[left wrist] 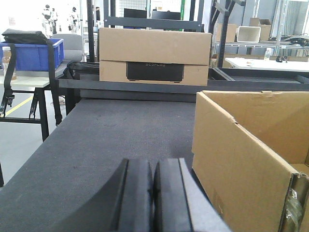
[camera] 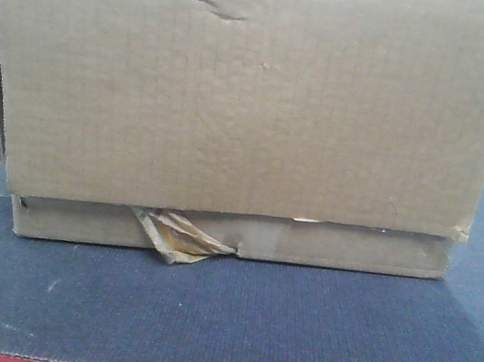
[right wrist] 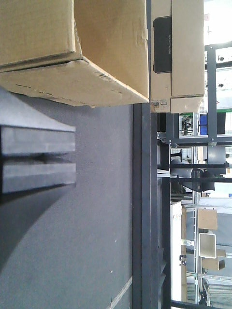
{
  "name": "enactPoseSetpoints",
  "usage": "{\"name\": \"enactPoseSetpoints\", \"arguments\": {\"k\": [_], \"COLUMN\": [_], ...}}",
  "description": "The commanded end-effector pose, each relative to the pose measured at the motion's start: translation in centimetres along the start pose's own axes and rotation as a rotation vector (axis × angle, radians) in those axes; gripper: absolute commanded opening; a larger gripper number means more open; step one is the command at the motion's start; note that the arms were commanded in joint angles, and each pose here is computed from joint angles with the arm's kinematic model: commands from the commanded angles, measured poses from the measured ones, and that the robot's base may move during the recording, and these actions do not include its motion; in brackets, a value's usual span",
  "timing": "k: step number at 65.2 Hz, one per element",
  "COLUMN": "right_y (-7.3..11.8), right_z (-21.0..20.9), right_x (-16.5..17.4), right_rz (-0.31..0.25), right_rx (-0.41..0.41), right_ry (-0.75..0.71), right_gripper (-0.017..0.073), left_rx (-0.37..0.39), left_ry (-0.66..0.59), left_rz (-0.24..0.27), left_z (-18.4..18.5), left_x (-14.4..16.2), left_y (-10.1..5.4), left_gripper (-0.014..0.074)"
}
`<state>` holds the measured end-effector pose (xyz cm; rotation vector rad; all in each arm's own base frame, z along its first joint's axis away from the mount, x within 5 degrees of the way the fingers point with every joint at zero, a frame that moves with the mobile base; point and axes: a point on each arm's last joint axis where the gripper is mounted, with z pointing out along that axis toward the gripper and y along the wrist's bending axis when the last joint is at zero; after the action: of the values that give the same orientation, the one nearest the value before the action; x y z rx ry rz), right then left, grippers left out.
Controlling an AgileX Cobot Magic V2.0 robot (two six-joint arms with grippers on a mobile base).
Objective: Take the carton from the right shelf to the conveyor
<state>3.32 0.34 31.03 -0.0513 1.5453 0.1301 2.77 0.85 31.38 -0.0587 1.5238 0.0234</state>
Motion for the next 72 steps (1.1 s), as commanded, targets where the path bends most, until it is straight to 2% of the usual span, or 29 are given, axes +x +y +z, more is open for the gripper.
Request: {"name": "enactPoseSetpoints", "arguments": {"k": [1, 33, 38, 40, 44, 50, 61, 70, 72], "right_y": [0.0, 0.0, 0.0, 0.0, 0.0, 0.0, 0.0, 0.0, 0.0], "right_z": [-0.1, -0.1, -0.1, -0.1, -0.1, -0.1, -0.1, -0.1, -0.1], "right_x": [-0.2, -0.2, -0.2, -0.2, -0.2, -0.2, -0.2, -0.2, -0.2], "right_rz": [-0.016, -0.016, -0.016, -0.016, -0.016, -0.016, -0.016, -0.016, -0.016], "right_rx": [0.006, 0.006, 0.006, 0.006, 0.006, 0.006, 0.006, 0.006, 0.006], "right_ry": [-0.036, -0.036, -0.036, -0.036, -0.036, -0.036, -0.036, -0.036, -0.036], "right_gripper": [-0.0067, -0.0067, -0.0067, -0.0067, -0.0067, -0.0067, -0.0067, -0.0067, -0.0067], "left_rx": [-0.001, 0.001, 0.000, 0.003, 0.003, -0.016, -0.015, 0.009, 0.016], "left_ry": [-0.017, -0.012, 0.018, 0.027, 0.033, 0.013, 0.045, -0.004, -0.059], "left_rz": [0.002, -0.006, 0.021, 0.050, 0.067, 0.066, 0.073, 0.076, 0.075], "left_z": [-0.1, 0.0, -0.3, -0.3, -0.2, 0.1, 1.6, 2.3, 2.3], "left_x": [-0.1, -0.1, 0.4, 0.6, 1.4, 3.1, 7.5, 10.4, 10.0], "left_y": [0.0, 0.0, -0.1, -0.2, -0.3, -0.3, -0.3, -0.5, -0.6], "left_gripper": [0.0003, 0.0003, 0.0003, 0.0003, 0.0003, 0.0003, 0.0003, 0.0003, 0.0003]}}
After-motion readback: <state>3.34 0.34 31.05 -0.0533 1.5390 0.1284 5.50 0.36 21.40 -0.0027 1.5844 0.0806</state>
